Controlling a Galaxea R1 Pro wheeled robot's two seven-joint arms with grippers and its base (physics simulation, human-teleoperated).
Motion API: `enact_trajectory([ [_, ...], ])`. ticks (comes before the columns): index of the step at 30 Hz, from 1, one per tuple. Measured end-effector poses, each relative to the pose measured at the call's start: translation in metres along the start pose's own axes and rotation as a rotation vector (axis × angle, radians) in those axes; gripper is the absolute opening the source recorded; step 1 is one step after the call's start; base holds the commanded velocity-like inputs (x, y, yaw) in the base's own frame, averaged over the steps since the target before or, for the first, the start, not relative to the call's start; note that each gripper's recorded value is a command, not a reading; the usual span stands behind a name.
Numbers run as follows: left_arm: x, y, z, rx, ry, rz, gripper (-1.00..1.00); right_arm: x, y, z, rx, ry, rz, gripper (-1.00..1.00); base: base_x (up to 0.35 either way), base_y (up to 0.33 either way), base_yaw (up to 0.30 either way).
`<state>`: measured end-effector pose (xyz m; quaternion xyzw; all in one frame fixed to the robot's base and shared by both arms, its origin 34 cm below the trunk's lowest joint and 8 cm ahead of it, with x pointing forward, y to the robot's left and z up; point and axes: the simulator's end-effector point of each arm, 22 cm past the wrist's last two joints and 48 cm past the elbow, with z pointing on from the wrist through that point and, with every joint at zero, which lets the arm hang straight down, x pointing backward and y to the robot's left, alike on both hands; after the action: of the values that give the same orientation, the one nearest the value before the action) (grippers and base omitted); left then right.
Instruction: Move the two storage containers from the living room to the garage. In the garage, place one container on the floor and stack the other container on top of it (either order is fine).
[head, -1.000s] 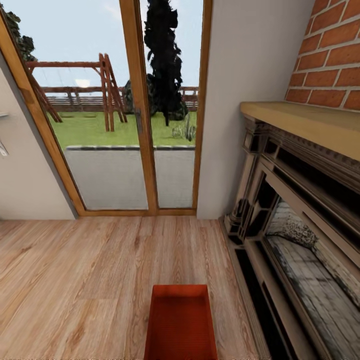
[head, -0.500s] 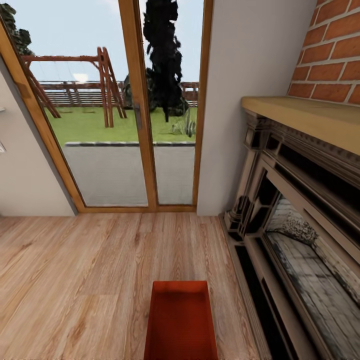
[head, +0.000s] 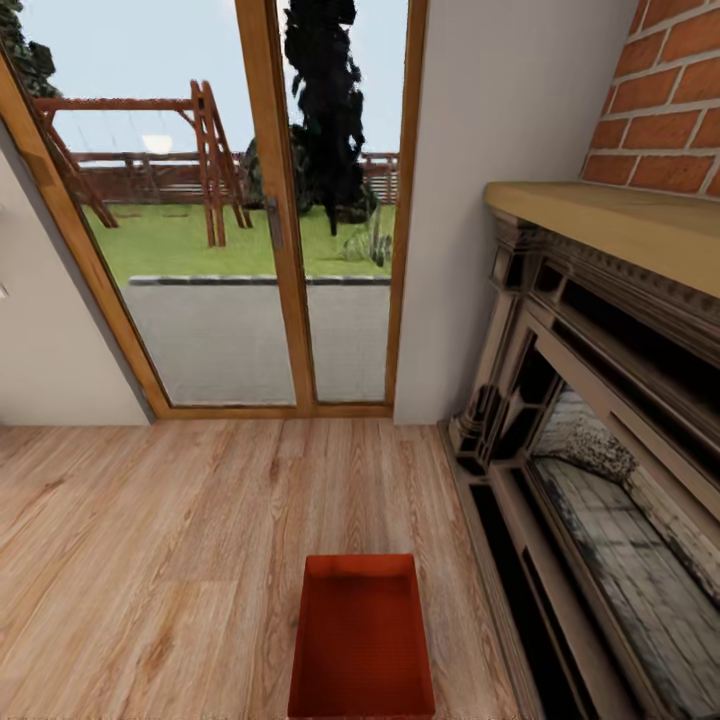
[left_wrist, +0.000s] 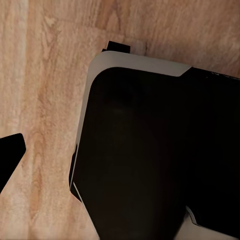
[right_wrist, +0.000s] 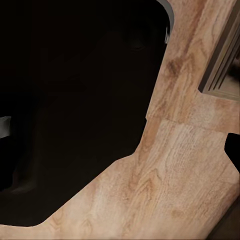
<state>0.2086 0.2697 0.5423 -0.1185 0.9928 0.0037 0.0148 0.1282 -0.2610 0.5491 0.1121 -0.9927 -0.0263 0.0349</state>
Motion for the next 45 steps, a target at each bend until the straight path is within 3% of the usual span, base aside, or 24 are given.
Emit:
enact_trajectory([
  [45, 0.028, 0.007, 0.004, -0.017, 0.069, 0.001, 1.0, 0.027, 0.006, 0.001, -0.015, 0.069, 0.003, 1.0, 0.0, 0.0, -0.022],
])
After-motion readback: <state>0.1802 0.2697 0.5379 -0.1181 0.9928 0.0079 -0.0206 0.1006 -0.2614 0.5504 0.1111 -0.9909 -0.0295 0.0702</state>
